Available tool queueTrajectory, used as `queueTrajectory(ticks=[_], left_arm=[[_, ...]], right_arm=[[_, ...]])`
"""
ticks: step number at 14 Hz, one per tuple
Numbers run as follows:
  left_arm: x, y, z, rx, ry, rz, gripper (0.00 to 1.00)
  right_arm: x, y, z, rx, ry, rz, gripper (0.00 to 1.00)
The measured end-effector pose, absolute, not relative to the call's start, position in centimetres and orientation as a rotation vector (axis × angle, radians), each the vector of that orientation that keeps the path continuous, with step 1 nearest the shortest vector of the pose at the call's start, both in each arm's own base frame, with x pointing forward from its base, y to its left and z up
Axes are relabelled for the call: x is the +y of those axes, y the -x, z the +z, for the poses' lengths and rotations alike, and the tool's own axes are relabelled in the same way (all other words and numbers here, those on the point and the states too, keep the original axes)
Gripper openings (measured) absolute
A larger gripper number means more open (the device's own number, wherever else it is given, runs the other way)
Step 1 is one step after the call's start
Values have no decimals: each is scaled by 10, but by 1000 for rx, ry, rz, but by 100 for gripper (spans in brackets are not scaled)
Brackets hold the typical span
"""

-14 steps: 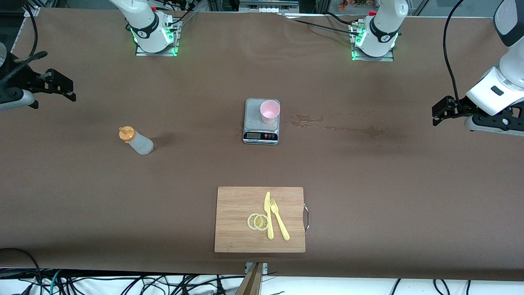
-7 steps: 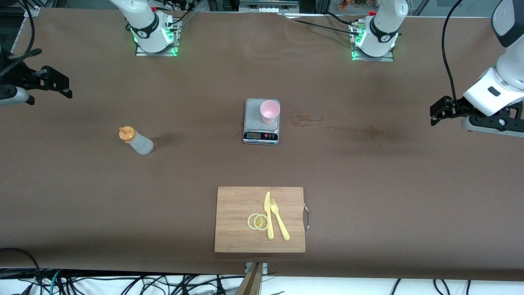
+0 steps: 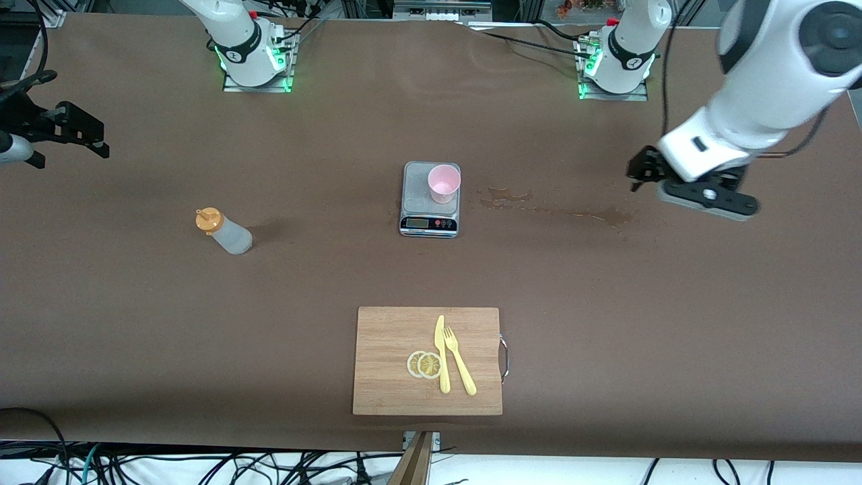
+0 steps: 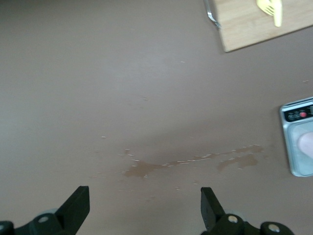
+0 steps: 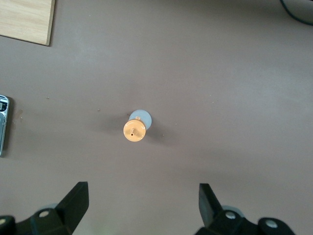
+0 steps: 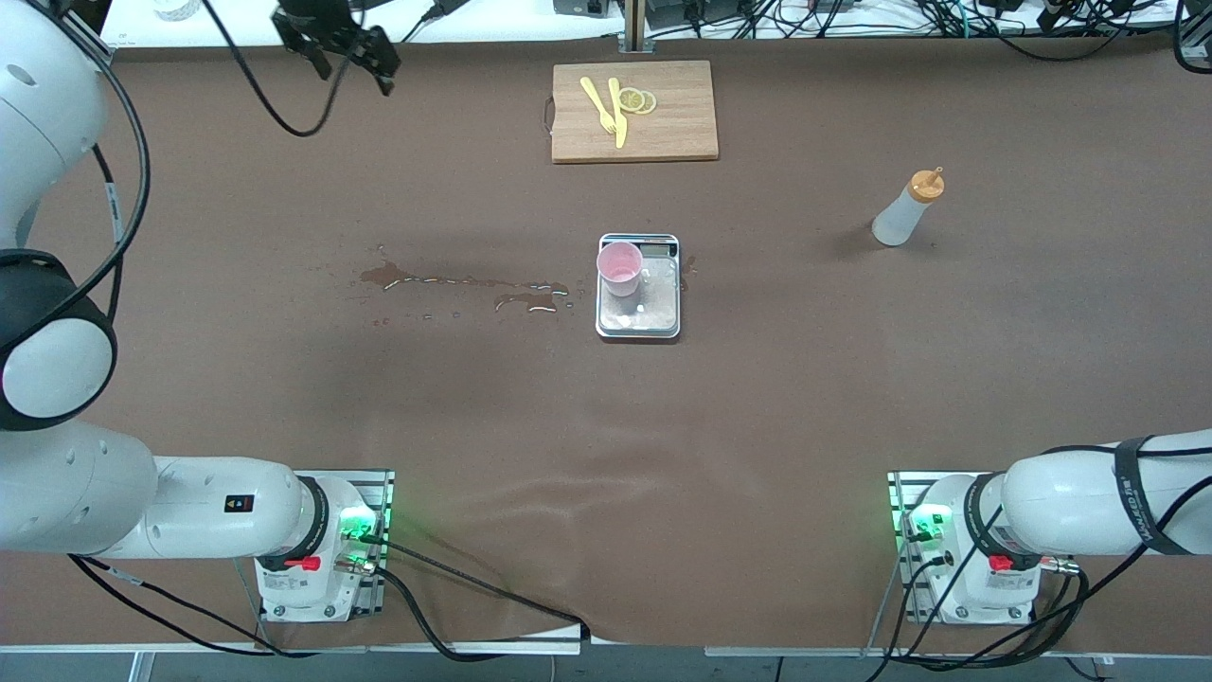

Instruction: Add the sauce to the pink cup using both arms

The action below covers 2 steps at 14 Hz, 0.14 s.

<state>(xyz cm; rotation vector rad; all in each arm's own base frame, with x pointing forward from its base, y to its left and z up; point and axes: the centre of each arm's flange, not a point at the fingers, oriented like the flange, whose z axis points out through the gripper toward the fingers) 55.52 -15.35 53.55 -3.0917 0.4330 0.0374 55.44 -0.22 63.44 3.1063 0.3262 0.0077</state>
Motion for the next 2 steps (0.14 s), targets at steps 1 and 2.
queueTrajectory(ticks=[1,2], left_arm=[[-159,-553,536,419,3093,35,100],[-148,-556,538,381,3097,28,100]], right_arm=[[-4,-554,637,321,-3106,13,100],[-6,-554,637,316,-3106,13,100]])
